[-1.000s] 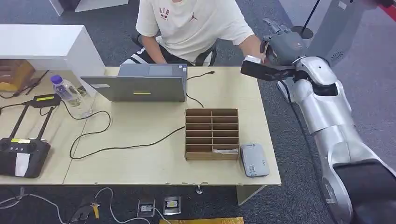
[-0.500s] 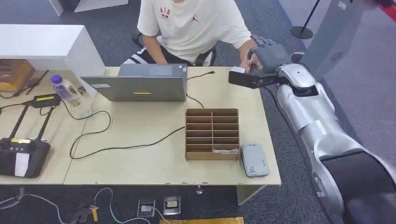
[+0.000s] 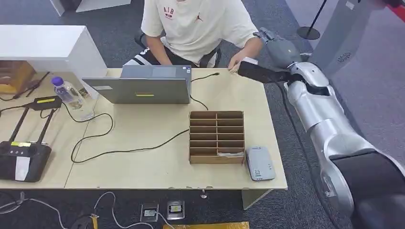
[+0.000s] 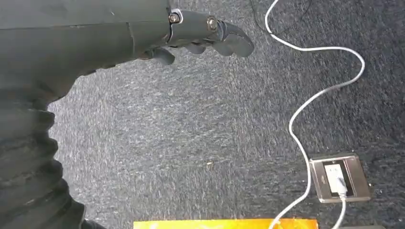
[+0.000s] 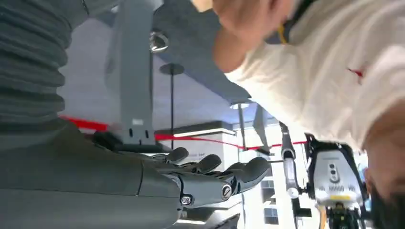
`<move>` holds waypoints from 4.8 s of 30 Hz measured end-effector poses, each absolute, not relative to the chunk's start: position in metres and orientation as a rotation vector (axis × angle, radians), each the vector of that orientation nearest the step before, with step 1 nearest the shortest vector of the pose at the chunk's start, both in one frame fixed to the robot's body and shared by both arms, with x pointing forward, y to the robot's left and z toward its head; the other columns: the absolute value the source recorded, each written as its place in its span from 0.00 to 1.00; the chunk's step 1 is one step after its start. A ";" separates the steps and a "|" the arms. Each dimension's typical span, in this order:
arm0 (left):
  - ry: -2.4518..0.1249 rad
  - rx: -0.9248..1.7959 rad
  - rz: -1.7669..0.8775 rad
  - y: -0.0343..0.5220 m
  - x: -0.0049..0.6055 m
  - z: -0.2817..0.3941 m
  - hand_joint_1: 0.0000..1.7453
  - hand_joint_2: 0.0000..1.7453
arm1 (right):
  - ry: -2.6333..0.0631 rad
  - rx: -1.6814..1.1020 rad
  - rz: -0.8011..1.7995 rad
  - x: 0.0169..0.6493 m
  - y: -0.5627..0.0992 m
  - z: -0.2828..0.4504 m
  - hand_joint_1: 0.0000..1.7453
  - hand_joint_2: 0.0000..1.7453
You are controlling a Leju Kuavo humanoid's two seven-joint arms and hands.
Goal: Pass the card to the sensor for recognition and then transmit it.
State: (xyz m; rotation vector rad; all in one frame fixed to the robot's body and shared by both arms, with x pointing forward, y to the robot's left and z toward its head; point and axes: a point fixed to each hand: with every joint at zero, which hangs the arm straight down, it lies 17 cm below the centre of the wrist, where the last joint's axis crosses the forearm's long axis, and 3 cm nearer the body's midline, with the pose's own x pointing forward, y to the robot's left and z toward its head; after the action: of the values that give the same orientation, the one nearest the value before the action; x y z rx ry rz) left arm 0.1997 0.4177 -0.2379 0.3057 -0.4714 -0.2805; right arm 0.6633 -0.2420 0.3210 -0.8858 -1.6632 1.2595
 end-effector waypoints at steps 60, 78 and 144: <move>-0.424 0.315 -0.231 0.431 0.161 -0.247 0.00 1.00 | -1.670 -0.318 1.325 0.465 -0.196 0.148 0.00 1.00; -0.400 0.330 -0.206 0.438 0.156 -0.247 0.00 1.00 | -1.825 0.189 0.908 0.431 -0.176 0.218 0.00 1.00; -0.409 0.324 -0.238 0.436 0.159 -0.246 0.00 1.00 | -1.553 -0.756 1.566 0.453 -0.180 0.151 0.00 1.00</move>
State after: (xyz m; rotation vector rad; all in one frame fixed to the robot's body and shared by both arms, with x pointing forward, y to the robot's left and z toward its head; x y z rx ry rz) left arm 0.1592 0.4361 -0.2464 0.3243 -0.4092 -0.2379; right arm 0.4529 -0.1798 0.1513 -0.7557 -1.5533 1.5655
